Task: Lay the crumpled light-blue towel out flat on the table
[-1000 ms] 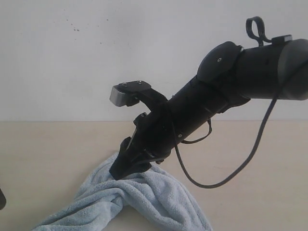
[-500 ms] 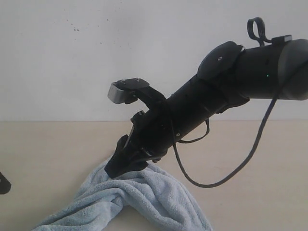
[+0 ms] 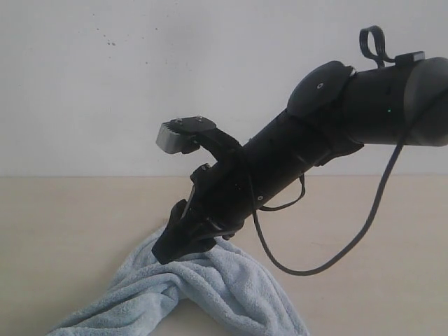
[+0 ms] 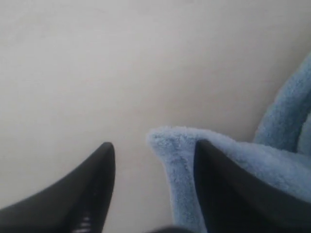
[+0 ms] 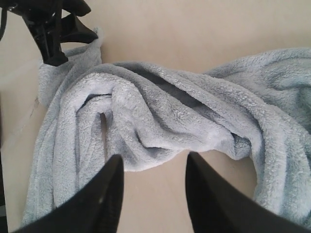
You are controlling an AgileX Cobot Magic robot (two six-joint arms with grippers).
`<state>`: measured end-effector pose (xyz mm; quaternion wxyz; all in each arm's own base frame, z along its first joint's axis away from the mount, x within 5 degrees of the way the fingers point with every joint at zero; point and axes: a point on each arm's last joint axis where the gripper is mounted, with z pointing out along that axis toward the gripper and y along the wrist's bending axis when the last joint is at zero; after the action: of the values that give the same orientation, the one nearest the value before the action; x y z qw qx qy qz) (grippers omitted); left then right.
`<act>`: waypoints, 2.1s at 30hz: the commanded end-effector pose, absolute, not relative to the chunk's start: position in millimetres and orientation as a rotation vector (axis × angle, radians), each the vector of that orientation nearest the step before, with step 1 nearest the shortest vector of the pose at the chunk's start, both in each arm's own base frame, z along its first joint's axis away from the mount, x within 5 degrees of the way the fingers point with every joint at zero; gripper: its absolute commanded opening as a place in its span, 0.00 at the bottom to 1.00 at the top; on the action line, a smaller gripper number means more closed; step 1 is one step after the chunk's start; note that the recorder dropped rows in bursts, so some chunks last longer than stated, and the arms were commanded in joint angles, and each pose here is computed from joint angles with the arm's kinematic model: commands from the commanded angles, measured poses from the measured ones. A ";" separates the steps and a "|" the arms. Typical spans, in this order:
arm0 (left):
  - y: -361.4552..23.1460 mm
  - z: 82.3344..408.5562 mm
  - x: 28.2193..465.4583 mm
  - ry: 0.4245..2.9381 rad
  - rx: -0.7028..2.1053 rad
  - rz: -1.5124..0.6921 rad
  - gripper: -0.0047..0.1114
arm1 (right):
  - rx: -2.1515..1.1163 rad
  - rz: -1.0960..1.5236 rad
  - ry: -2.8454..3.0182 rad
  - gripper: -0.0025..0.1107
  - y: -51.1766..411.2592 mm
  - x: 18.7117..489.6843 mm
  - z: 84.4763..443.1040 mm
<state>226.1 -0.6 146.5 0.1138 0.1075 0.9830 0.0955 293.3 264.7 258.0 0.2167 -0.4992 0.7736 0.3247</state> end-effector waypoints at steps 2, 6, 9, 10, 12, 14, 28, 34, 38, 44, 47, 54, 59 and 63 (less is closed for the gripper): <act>-1.0 148.1 225.0 2.901 0.313 0.235 0.47 | -1.383 0.907 2.135 0.38 261.9 293.0 261.0; -2.8 146.6 225.4 2.901 0.359 0.210 0.47 | -1.376 0.904 2.134 0.38 262.0 293.5 261.1; -3.5 142.1 226.8 2.911 0.354 0.199 0.47 | -1.378 0.904 2.132 0.38 262.0 293.5 261.1; -3.8 139.8 227.4 2.916 0.354 0.195 0.47 | -1.378 0.904 2.132 0.38 262.0 293.5 261.1; -4.1 135.5 228.6 2.925 0.361 0.192 0.47 | -1.378 0.904 2.132 0.38 262.0 293.5 261.1; -4.3 130.5 229.6 2.938 0.366 0.189 0.47 | -1.378 0.904 2.132 0.38 262.0 293.5 261.1; -5.5 108.4 233.4 2.988 0.386 0.172 0.31 | -1.362 0.931 2.113 0.38 263.8 293.5 263.0; -6.9 91.1 233.5 3.043 0.365 0.144 0.21 | -1.353 0.972 2.107 0.38 265.2 292.0 264.6; -7.7 95.3 244.7 3.035 0.327 0.151 0.21 | -1.357 0.975 2.108 0.38 265.1 291.6 264.6; -8.1 146.6 264.9 2.813 0.317 0.174 0.19 | -1.374 0.980 2.107 0.38 264.9 290.5 264.3; -9.5 182.0 264.5 2.636 0.285 0.154 0.16 | -1.375 0.977 2.107 0.38 264.8 290.5 264.2; -6.6 275.9 220.2 2.285 0.212 0.154 0.16 | -1.429 0.892 2.116 0.38 261.1 292.0 260.1; -2.9 326.3 162.7 2.074 0.179 0.151 0.16 | -1.402 0.788 2.143 0.38 257.0 298.5 257.2; -0.9 309.9 153.9 2.198 0.219 0.183 0.17 | -1.397 0.802 2.145 0.38 257.5 297.9 257.6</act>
<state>157.1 -1.1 326.0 0.4962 0.0835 0.8609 0.0759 296.9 260.7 254.0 0.2231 -0.5102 0.7772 0.2930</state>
